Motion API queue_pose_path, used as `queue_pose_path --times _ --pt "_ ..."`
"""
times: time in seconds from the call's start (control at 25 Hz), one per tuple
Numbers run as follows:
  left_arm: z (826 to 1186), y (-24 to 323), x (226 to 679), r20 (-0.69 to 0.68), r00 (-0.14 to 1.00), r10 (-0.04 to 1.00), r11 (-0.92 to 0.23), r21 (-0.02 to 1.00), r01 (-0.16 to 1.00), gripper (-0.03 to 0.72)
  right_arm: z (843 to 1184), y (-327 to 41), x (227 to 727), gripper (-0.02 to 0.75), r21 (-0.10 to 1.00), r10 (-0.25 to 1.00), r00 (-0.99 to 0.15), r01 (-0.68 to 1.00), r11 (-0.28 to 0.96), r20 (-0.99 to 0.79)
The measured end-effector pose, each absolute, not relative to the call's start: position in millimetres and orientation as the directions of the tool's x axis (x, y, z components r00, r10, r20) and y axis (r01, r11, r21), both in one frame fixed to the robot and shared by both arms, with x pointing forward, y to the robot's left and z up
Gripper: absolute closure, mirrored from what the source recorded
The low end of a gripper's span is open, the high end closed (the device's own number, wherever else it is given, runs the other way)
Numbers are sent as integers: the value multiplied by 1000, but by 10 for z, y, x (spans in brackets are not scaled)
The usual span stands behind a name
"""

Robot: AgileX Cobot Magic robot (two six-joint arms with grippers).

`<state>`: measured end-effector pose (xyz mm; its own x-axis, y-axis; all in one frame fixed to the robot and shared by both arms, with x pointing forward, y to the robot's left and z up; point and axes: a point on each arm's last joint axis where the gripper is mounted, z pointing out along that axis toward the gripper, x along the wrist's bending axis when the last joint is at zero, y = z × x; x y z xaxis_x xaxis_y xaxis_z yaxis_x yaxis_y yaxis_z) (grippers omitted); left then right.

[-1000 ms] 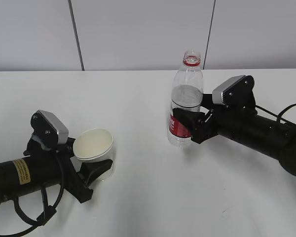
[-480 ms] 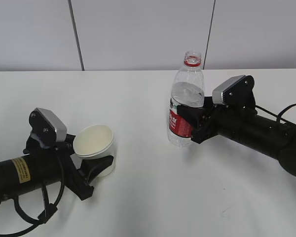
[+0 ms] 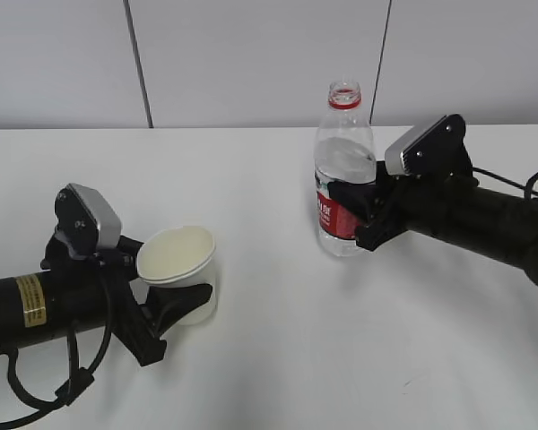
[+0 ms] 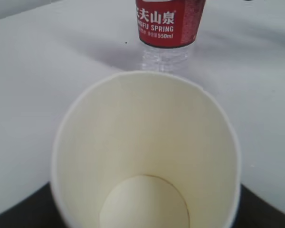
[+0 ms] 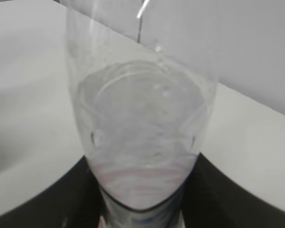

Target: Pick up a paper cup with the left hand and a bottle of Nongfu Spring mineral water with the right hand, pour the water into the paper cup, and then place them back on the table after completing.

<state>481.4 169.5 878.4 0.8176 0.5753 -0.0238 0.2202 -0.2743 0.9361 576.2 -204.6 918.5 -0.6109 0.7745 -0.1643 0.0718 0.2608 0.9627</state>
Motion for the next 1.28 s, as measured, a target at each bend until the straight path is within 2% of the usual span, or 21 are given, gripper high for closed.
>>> queue_pose_path --times 0.2,0.44,0.72,0.96,1.28 --pt "9073 1715 4803 22 811 584 -284 942 179 251 9429 -2059 5724 406 943 752 -605 3 332 -263" --pt "9296 1743 4747 51 811 583 -315 934 167 251 9472 -2056 5704 406 920 718 -614 -35 390 -328" --pt "9301 1651 4692 5 822 570 -316 925 213 251 9469 -2037 5689 407 896 673 -630 -84 436 -387" --pt "9341 1349 4730 70 859 506 -418 892 173 251 9504 -2004 5676 407 827 579 -620 -225 515 -529" --pt "9195 1162 4840 -3 880 475 -337 923 186 251 9595 -1957 5663 408 735 491 -556 -408 541 -670"
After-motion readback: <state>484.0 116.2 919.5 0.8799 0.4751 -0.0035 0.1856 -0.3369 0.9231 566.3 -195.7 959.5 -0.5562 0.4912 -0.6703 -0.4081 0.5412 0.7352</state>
